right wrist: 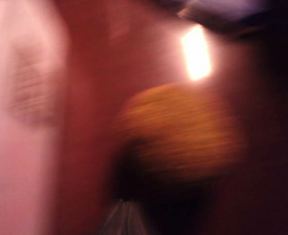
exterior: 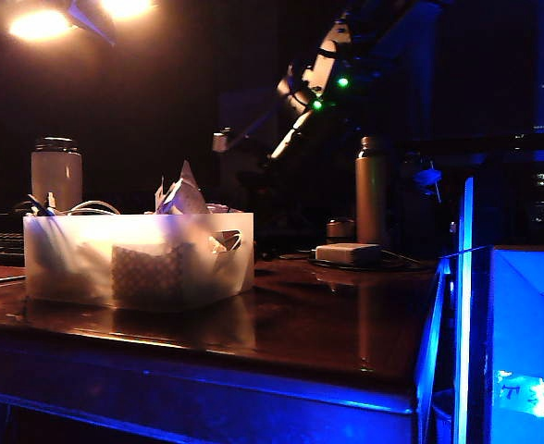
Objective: Pick up the kiwi and place it into the translucent box.
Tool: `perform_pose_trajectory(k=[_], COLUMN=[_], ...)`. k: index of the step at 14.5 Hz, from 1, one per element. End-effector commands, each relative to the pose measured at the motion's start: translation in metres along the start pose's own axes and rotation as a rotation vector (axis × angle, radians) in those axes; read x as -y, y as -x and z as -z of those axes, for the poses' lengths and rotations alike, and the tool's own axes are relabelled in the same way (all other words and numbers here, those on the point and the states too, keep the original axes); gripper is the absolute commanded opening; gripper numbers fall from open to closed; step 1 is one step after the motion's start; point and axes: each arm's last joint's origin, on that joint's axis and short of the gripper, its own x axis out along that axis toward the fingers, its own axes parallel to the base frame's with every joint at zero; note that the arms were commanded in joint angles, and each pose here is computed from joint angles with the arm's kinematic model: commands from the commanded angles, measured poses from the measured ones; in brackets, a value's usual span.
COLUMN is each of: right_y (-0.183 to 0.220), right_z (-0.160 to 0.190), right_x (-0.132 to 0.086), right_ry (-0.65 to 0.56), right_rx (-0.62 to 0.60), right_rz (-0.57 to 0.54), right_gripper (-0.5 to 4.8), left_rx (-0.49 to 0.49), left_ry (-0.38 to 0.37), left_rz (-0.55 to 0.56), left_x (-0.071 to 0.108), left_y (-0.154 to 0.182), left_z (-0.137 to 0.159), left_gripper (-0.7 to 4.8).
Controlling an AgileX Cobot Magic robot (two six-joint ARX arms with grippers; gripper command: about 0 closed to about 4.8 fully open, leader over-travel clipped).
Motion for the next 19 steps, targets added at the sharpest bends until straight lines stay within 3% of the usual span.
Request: perform_pose_trajectory(k=[1, 3, 5, 8, 12, 17, 19], right_y=[0.003, 0.001, -0.007, -0.025, -0.042, -0.035, -0.024], right_z=[-0.011, -0.013, -0.011, -0.002, 0.006, -0.005, -0.013], right_x=[0.005, 0.006, 0.008, 0.012, 0.016, 0.021, 0.026], right_ry=[0.173, 0.272, 0.291, 0.295, 0.304, 0.293, 0.271], right_rx=[0.073, 0.095, 0.115, 0.125, 0.145, 0.179, 0.181], right_rz=[0.096, 0.112, 0.107, 0.112, 0.143, 0.244, 0.235], right_gripper=[4.07, 4.26, 4.37, 4.37, 4.36, 4.31, 4.31], left_rx=[0.016, 0.016, 0.016, 0.007, -0.040, -0.052, -0.055], left_ry=[-0.002, -0.002, -0.002, 0.000, 0.010, 0.012, 0.013], left_rz=[0.006, 0.005, 0.006, 0.010, 0.098, 0.098, 0.098], left_x=[0.000, 0.000, 0.000, 0.001, 0.003, 0.003, 0.003], left_y=[0.003, 0.003, 0.003, 0.003, 0.003, 0.003, 0.003], left_z=[-0.003, -0.003, -0.003, -0.002, 0.003, 0.005, 0.005], left_gripper=[-0.05, -0.05, -0.06, -0.05, -0.06, -0.06, -0.05])
